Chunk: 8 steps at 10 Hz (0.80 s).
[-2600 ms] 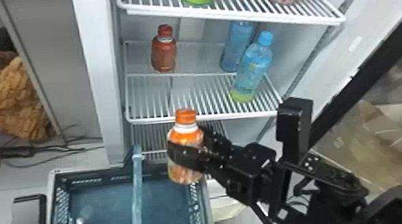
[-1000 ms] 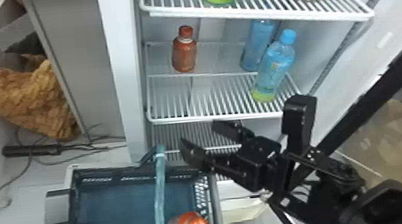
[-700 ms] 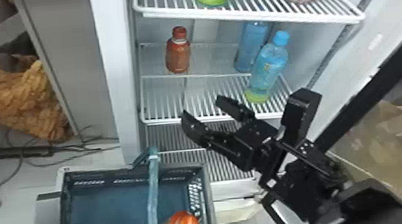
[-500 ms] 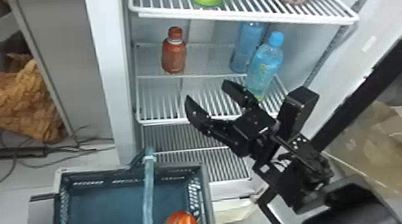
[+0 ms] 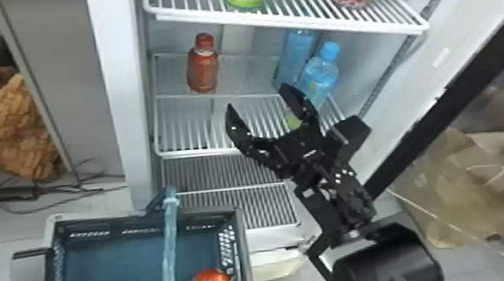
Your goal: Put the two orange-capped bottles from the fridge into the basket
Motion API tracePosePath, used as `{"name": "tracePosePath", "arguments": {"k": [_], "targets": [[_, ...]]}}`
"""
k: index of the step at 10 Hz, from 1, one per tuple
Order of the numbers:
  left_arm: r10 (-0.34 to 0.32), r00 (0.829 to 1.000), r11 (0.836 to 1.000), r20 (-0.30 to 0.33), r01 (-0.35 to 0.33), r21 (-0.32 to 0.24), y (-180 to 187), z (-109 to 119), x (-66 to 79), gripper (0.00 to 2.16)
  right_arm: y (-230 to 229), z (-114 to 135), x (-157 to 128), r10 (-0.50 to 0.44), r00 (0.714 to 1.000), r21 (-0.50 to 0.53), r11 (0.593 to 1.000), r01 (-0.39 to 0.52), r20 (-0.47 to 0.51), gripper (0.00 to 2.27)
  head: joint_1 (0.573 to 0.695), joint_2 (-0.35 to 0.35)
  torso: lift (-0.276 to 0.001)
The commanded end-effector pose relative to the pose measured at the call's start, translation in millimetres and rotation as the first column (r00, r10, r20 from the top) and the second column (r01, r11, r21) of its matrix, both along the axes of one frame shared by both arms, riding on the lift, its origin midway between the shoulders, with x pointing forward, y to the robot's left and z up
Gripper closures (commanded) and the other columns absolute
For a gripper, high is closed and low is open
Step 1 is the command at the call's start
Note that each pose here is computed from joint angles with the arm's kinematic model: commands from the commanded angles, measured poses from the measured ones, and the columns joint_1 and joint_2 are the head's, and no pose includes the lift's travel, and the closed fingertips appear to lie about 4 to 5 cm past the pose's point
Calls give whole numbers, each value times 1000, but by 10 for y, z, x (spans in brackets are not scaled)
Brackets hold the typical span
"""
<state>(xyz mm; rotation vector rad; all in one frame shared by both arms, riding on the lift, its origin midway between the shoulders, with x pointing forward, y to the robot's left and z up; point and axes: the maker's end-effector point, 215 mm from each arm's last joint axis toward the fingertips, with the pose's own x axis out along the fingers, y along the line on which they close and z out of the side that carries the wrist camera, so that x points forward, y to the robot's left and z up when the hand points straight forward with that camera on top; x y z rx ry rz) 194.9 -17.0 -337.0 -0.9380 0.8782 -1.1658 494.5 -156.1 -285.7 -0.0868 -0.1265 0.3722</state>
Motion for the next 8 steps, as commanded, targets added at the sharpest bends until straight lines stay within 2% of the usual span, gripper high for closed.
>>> {"name": "tracePosePath", "arguments": {"k": [1,3,5,8], "targets": [[0,1000,1000,-1,0,-1,0,0,-2,1202,110,-54,145,14,1000,-14,1000,-14,13,39,695,-290,-235],[-4,1000,1000,4,4,4,-5,-3,2,1202,207,-297,329,32,999,-21,999,-32,-8,39,695,-262,-235],[-10,1000,1000,5,10,0,-23,6,-1,1202,211,-438,480,23,999,-23,999,-24,-31,38,695,-240,-235],[-11,1000,1000,3,11,0,-21,0,-5,1200,165,-417,714,-2,1000,-29,1000,1,-18,38,695,-240,-235]]}}
